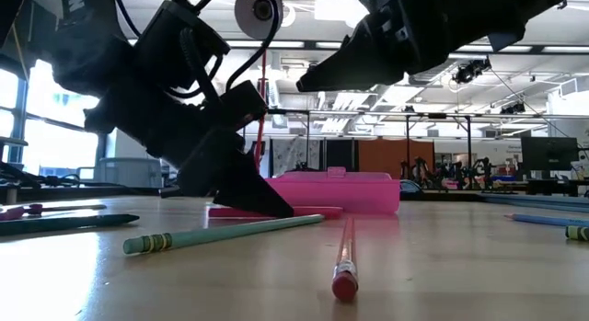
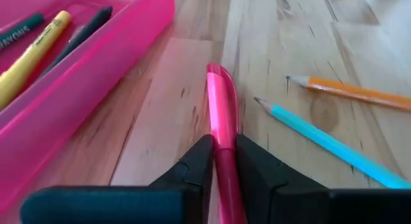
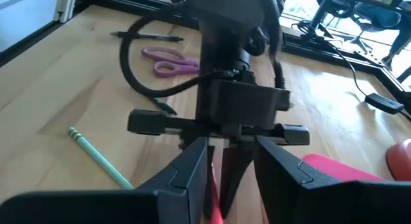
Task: Pick & place school supplies into a supply box
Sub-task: Put the pink pen into the pink supply box
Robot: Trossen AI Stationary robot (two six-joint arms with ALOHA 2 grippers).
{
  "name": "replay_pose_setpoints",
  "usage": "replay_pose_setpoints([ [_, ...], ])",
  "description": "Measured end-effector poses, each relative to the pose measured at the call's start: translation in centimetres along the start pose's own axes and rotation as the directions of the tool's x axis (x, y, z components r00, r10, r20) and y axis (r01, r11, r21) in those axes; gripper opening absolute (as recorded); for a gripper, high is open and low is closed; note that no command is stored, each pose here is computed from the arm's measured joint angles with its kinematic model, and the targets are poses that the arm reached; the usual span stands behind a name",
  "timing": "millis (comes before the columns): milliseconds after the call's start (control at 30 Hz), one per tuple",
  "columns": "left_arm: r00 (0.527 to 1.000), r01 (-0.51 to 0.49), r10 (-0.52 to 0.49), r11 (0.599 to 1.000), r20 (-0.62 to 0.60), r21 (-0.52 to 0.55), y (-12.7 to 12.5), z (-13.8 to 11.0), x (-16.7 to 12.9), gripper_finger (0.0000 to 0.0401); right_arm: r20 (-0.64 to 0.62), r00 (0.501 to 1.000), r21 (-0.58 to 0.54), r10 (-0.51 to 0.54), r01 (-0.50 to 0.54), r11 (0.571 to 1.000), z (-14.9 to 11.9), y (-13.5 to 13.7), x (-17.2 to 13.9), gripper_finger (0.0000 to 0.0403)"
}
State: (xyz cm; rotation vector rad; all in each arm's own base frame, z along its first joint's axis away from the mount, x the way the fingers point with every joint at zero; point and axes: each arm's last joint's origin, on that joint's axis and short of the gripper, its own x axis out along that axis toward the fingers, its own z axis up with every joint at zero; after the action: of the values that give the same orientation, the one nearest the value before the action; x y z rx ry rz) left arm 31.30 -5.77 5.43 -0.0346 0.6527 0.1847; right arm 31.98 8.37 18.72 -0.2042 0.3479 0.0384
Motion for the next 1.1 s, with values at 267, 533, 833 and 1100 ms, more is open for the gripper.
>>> replay_pose_setpoints([
  [267, 0.997, 0.071, -0.069, 0.994, 0.019, -0.085, -0.1, 0.0, 0.2, 0.0041, 0.008, 1.000, -0.009, 0.026, -0.026, 1.000, 0.1, 0.9, -0.2, 0.0106],
  [533, 0.981, 0.181, -0.164, 0.964, 0.100, -0.194, -0.3, 2.9, -1.8, 0.0041, 0.011, 0.999, -0.013, 0.036, -0.036, 0.999, 0.2, 1.3, -0.3, 0.0106],
  [833, 0.963, 0.203, -0.166, 0.964, 0.211, -0.173, 0.0, 6.4, -4.9, 0.0041, 0.004, 0.998, -0.030, -0.059, 0.059, 0.998, 0.2, 1.7, -0.6, 0.0106],
  [1100, 0.978, 0.033, -0.015, 0.996, 0.207, -0.083, 3.4, 7.9, -5.2, 0.0041, 0.017, 0.999, -0.136, -0.028, 0.030, 0.990, 0.4, 4.5, -1.6, 0.0106],
])
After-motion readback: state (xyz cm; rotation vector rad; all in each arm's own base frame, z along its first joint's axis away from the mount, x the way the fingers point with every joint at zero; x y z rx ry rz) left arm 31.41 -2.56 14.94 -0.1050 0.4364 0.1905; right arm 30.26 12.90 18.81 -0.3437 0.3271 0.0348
